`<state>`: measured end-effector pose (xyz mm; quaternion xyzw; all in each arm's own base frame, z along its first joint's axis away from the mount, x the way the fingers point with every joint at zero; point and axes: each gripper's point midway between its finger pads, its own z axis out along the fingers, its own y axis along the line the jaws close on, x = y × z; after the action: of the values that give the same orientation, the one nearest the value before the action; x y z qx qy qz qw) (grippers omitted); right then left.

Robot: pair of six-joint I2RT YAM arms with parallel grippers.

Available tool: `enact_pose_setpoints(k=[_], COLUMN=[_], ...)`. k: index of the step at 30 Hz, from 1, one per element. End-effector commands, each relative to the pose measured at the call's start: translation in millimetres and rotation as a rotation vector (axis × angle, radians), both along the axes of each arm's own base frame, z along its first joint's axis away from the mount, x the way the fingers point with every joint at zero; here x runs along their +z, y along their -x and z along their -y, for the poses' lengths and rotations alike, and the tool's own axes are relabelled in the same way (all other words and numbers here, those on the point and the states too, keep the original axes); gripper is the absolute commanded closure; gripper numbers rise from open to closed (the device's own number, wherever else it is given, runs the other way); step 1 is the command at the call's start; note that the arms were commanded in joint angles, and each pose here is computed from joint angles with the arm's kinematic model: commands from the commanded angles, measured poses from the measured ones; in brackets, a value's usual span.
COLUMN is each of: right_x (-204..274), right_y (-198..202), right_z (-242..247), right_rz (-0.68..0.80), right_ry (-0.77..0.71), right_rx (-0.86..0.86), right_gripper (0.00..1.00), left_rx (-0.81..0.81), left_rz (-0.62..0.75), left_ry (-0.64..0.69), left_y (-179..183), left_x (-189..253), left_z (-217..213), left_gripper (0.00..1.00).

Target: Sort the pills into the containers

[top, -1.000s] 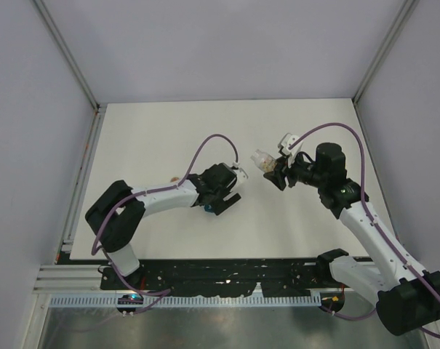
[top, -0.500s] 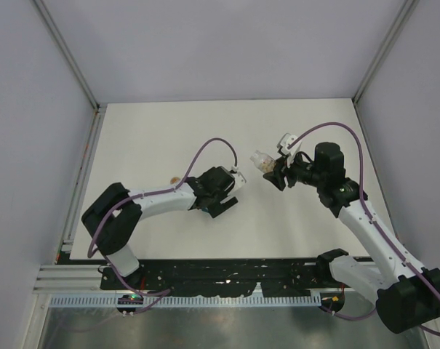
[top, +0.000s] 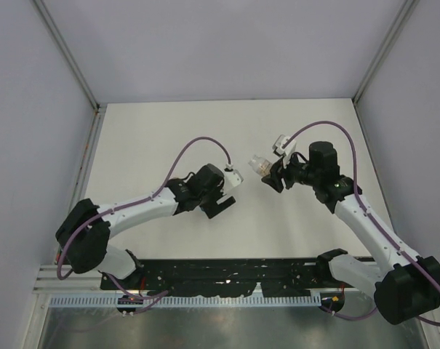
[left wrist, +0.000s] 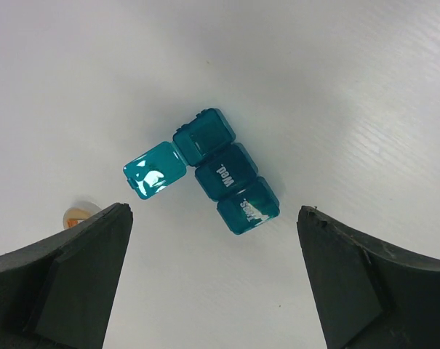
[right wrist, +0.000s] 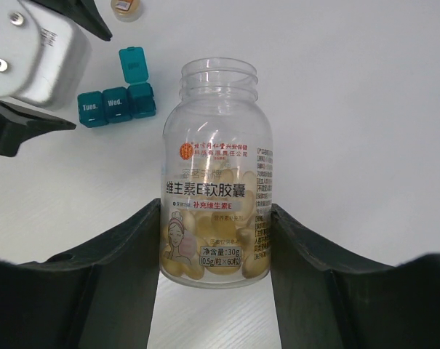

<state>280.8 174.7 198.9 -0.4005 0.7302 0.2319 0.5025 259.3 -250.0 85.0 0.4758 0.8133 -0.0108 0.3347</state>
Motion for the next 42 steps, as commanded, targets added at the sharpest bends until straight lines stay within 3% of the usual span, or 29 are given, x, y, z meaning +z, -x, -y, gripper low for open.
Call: enact_pose_setpoints(k=[1,13,22,30,42], right_x=[7,-26,-40,-65,-88], right_y=[-2,2,-11,-15,-18], right_z=[-11,-55,-78,-91,-103], right_rz=[0.032,-0.03,-0.069,-0.093,-0.116], right_ry=[0.006,0.108,0.197,0.313,0.36], right_rx=[0.044,0.169,0.302,0.441,0.544], right_gripper=[0.94,0.95,0.95,0.95,0.94], left_rx=[-0.071,-0.005,0.039,0.06,0.066], left_rz=[-0.013,-0.137,-0.096,-0.082,-0.083], left_ry=[0.083,0.363,0.48,0.527,0.531], left_y=[13,11,7,4,2], left_x=[20,58,82,93,93], left_z=[2,-41,-68,-78,-79], left_gripper=[0.0,0.0,0.0,0.0,0.0])
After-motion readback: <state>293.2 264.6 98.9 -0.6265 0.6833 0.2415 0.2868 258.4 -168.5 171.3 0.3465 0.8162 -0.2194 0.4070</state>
